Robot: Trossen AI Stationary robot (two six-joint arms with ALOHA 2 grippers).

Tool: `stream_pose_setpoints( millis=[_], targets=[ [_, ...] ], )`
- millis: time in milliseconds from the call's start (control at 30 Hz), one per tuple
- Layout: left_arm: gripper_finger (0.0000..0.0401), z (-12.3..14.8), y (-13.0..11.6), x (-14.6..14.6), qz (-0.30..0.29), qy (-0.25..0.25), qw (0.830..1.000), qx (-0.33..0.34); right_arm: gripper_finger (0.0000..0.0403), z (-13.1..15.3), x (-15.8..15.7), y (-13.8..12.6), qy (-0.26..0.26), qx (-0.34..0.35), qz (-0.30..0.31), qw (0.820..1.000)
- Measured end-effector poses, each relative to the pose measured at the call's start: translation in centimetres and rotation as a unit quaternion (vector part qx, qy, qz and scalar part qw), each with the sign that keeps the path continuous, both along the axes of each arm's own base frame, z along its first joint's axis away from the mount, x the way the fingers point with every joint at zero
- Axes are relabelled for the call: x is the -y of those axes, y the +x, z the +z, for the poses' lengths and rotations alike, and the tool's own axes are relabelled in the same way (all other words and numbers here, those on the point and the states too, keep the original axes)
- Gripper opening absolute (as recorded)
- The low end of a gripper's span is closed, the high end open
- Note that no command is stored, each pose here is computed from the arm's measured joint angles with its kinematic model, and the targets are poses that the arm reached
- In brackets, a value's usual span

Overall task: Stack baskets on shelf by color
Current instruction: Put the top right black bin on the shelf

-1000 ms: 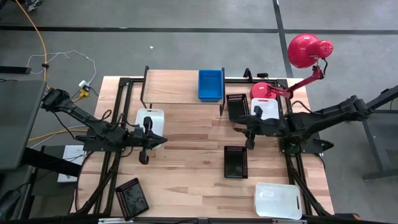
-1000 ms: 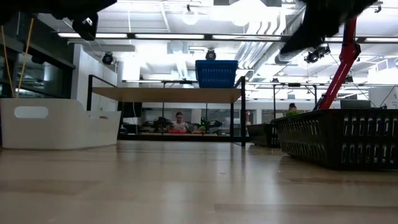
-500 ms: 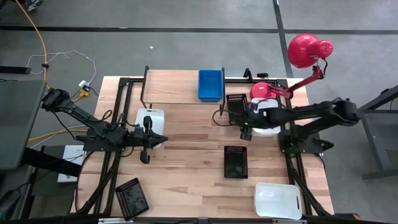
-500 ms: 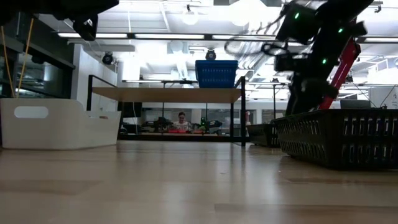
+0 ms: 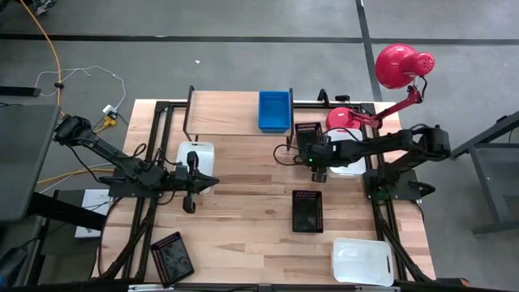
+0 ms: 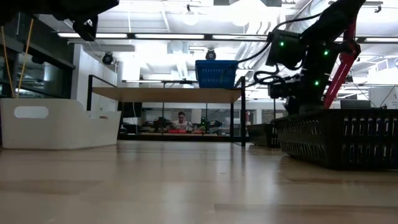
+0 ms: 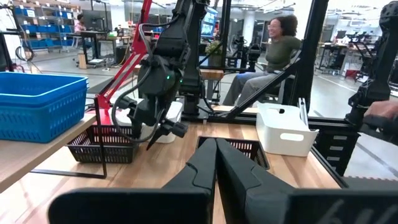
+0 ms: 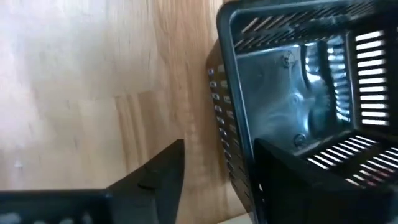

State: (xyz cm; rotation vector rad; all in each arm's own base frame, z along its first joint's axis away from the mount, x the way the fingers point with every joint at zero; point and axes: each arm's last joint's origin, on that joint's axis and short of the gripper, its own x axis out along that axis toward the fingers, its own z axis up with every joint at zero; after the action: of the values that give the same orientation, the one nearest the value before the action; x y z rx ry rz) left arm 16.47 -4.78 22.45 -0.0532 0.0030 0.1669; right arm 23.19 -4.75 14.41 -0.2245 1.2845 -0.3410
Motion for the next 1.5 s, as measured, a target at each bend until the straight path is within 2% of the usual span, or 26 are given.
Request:
stream_pose_setpoints(
  millis=[100,233,267,400,567,633,767,933,1033,1200,1267,1333,1500],
  targets=[
    [0.0,0.0,0.0,0.0,0.0,0.0,1.0,0.0,0.0135,-0.2,0.1,0.1,0.0,-0.005,-0.001,1.0],
    [0.0,0.0,0.0,0.0,0.0,0.0,1.0,0.0,0.003,0.2,-0.2,-0.1,0.0,0.0,0.003,1.0],
    [0.0,0.0,0.0,0.0,0.0,0.002,1.0,0.0,0.0016,0.5,-0.3,-0.2,0.001,0.004,0.005,1.0],
    [0.0,0.1,0.0,0.0,0.0,0.002,1.0,0.003,0.0018,2.3,-1.0,-0.3,0.007,0.03,0.001,1.0],
    [0.0,0.1,0.0,0.0,0.0,0.002,1.0,0.005,0.0005,6.7,-2.5,0.1,0.022,0.076,0.006,0.997],
    [0.0,0.2,0.0,0.0,0.0,0.0,1.0,0.008,0.0002,8.9,-3.3,0.2,0.043,0.084,0.002,0.996],
    [0.0,0.2,0.0,0.0,0.0,-0.001,1.0,0.011,0.0001,13.3,-5.9,0.1,0.129,0.081,0.003,0.988],
    [0.0,0.2,0.0,0.0,-0.002,-0.011,1.0,0.013,0.0,18.2,-10.1,0.4,0.258,0.137,0.035,0.956],
    [0.0,0.3,0.0,0.1,-0.009,-0.015,1.0,0.016,0.0,20.4,-12.7,1.4,0.287,0.213,0.11,0.927],
    [0.0001,0.8,-0.3,0.7,-0.031,-0.023,0.999,0.037,0.0,22.3,-15.3,4.0,0.255,0.337,0.252,0.871],
    [0.0001,1.1,-0.5,1.1,-0.048,-0.03,0.997,0.05,0.0,22.5,-15.3,5.5,0.222,0.362,0.274,0.863],
    [0.0001,1.4,-0.8,1.5,-0.069,-0.034,0.995,0.061,0.0,22.4,-14.8,7.2,0.184,0.366,0.273,0.87],
    [0.0001,2.1,-1.8,2.6,-0.1,-0.027,0.991,0.087,0.0,21.9,-12.6,12.0,0.094,0.331,0.237,0.909]
  ],
)
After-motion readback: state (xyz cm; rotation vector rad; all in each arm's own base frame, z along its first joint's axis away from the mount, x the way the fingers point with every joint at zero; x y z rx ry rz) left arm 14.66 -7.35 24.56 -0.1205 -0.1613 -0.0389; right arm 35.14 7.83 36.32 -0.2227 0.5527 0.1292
